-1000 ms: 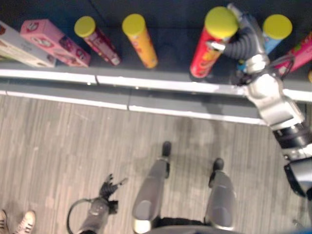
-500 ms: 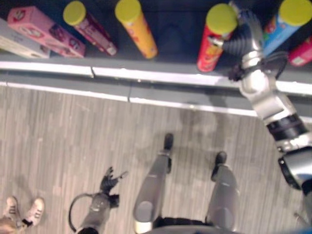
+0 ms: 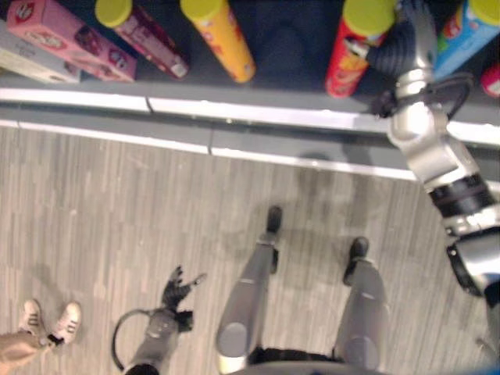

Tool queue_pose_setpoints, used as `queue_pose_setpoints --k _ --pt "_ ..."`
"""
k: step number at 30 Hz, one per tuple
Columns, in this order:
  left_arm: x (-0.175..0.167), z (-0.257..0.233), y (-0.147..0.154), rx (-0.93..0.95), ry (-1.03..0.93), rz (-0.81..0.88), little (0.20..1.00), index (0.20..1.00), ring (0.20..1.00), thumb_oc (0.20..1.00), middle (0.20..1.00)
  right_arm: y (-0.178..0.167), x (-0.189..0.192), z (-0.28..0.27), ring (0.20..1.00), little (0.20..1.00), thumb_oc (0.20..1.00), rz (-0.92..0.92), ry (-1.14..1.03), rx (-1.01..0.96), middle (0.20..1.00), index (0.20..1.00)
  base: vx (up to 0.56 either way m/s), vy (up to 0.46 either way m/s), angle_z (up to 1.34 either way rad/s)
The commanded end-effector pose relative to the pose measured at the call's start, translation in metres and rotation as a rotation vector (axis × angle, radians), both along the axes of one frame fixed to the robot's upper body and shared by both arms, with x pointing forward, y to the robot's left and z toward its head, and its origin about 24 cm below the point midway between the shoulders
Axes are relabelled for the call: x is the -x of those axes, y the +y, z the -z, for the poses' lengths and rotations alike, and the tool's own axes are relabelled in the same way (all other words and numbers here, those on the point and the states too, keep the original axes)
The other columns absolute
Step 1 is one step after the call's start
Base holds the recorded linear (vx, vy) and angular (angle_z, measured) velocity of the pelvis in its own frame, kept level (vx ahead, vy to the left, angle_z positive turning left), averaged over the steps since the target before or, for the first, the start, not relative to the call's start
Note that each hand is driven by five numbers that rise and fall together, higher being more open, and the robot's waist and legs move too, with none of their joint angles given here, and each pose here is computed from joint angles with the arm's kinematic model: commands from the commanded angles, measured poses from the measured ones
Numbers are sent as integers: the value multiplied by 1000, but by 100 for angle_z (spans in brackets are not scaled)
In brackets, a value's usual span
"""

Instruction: Put the goods on the table back onto the shelves and tidy them up.

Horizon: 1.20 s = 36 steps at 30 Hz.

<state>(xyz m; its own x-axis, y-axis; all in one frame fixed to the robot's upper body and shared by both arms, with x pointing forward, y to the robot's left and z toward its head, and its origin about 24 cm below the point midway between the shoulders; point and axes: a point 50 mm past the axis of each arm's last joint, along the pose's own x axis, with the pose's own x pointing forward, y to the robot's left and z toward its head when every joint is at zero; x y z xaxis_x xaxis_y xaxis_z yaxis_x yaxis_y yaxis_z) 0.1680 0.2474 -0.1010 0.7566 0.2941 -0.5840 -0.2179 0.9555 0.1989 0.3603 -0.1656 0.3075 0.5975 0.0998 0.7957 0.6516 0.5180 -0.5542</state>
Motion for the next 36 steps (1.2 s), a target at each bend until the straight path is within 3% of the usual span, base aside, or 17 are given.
queue_pose_setpoints --k 1,21,29,36 --pt "-7 -6 8 -31 -26 -14 1000 1000 1000 1000 1000 9 13 -44 200 200 200 -25 -177 10 200 200 0 0 0" --pt "-12 -7 4 -29 -42 -17 1000 1000 1000 1000 1000 17 9 -46 200 200 200 -22 -172 29 200 200 4 1 6" --pt "-12 -7 4 -28 -45 -17 1000 1000 1000 1000 1000 -8 0 -58 200 200 200 171 -182 118 200 200 9 -3 12" --pt "-15 -9 2 -26 -58 -14 1000 1000 1000 1000 1000 -16 1 -60 200 200 200 215 -197 124 200 200 6 3 5"
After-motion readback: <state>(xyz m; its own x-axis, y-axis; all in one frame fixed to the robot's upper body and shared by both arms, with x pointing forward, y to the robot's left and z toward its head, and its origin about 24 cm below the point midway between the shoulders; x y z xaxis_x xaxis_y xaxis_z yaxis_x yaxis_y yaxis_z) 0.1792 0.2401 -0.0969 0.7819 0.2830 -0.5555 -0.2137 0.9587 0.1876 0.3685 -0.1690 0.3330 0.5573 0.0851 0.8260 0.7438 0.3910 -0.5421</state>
